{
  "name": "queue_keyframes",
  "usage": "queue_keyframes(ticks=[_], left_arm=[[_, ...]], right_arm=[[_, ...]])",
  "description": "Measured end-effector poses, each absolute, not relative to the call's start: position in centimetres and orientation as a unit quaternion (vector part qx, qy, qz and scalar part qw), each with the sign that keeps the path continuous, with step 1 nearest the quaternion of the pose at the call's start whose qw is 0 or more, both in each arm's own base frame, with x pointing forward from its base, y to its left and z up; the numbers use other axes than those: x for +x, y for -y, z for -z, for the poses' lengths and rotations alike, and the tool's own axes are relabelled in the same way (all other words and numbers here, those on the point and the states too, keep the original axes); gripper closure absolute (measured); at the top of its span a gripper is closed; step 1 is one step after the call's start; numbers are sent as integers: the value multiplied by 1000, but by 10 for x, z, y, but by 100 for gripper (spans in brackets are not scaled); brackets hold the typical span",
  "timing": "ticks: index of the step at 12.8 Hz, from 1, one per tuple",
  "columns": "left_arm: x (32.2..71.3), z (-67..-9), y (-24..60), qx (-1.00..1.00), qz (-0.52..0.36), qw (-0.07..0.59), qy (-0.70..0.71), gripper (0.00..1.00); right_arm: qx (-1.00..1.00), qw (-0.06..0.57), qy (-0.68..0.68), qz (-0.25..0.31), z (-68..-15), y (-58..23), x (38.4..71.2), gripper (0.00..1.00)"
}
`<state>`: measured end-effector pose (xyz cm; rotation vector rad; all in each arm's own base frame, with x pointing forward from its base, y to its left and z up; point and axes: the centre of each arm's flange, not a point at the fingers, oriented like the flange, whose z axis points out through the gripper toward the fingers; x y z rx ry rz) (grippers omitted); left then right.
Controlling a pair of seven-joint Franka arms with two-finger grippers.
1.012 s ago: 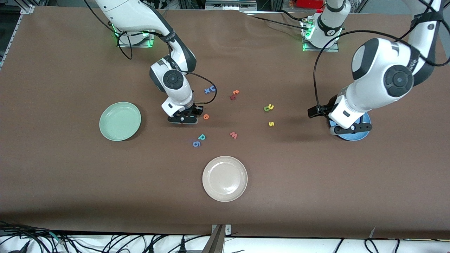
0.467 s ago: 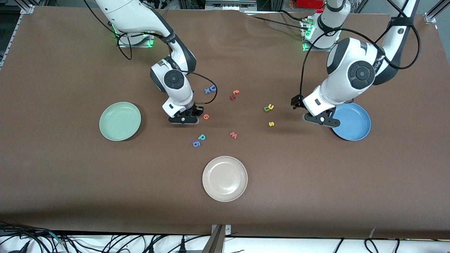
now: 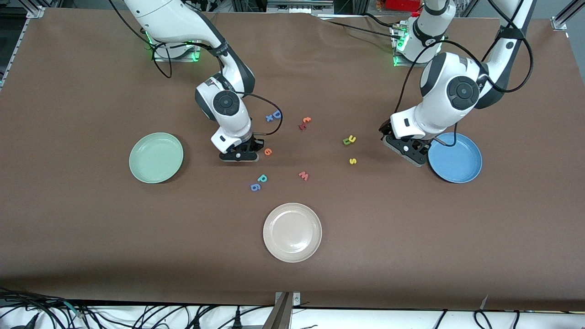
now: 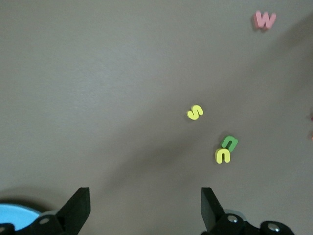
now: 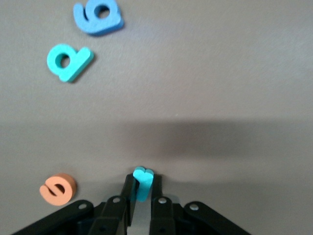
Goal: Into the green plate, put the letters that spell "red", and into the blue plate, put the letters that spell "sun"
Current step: 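Drop the teal letter on the green plate while the left gripper reaches letters, then grasp the orange e with the right gripper while the left gripper grasps yellow u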
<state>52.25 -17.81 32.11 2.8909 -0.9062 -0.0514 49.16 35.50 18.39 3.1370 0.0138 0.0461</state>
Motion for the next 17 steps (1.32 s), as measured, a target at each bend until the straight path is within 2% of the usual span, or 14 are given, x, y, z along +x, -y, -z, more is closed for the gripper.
queue_keyframes(ticks=[5, 10, 14, 17], left_arm=[[511, -304, 204, 944, 30, 58, 324, 1], [509, -292, 212, 939, 34, 51, 340, 0], [508, -287, 233, 916, 20, 8, 401, 0], [491, -289, 273, 904, 11, -37, 425, 1]], right_arm=[[995, 52, -79, -5, -241, -286, 535, 84], [984, 96, -142, 49, -274, -176, 563, 85], [981, 94, -148, 88, -252, -95, 558, 85], [983, 91, -144, 73, -209, -75, 540, 82]])
